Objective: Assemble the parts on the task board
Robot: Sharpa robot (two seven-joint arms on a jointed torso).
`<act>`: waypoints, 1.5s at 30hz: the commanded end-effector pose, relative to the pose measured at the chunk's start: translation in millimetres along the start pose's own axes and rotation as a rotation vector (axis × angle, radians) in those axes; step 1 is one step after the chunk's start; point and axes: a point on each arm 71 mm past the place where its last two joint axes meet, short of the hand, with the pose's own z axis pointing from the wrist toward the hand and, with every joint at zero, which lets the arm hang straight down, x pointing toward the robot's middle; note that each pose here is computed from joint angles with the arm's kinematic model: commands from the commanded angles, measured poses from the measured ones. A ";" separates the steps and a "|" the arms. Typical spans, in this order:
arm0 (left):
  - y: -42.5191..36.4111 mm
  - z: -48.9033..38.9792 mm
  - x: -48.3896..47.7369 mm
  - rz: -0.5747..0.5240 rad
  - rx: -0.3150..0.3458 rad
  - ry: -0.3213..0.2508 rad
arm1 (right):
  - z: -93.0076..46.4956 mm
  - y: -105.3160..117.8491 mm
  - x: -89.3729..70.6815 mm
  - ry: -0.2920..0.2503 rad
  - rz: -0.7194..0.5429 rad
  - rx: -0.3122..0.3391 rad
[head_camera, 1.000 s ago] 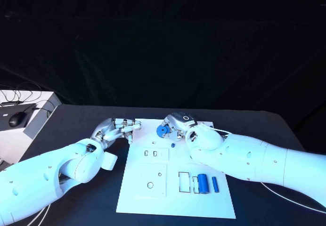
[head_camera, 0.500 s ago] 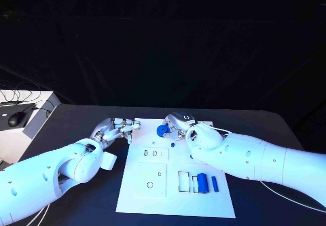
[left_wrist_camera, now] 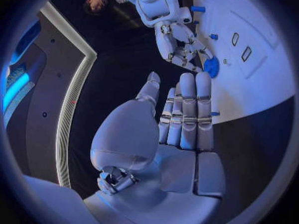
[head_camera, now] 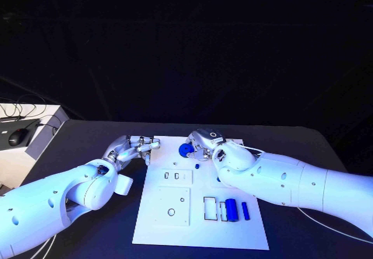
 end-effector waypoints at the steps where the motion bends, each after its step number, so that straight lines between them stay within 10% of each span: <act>1: -1.0 0.1 0.7 -0.002 0.009 0.005 | -0.4 -0.4 -0.7 -0.009 0.011 -0.002; 45: -0.6 0.0 -1.1 0.000 0.009 -0.004 | -11.1 -21.8 7.4 0.145 0.086 0.026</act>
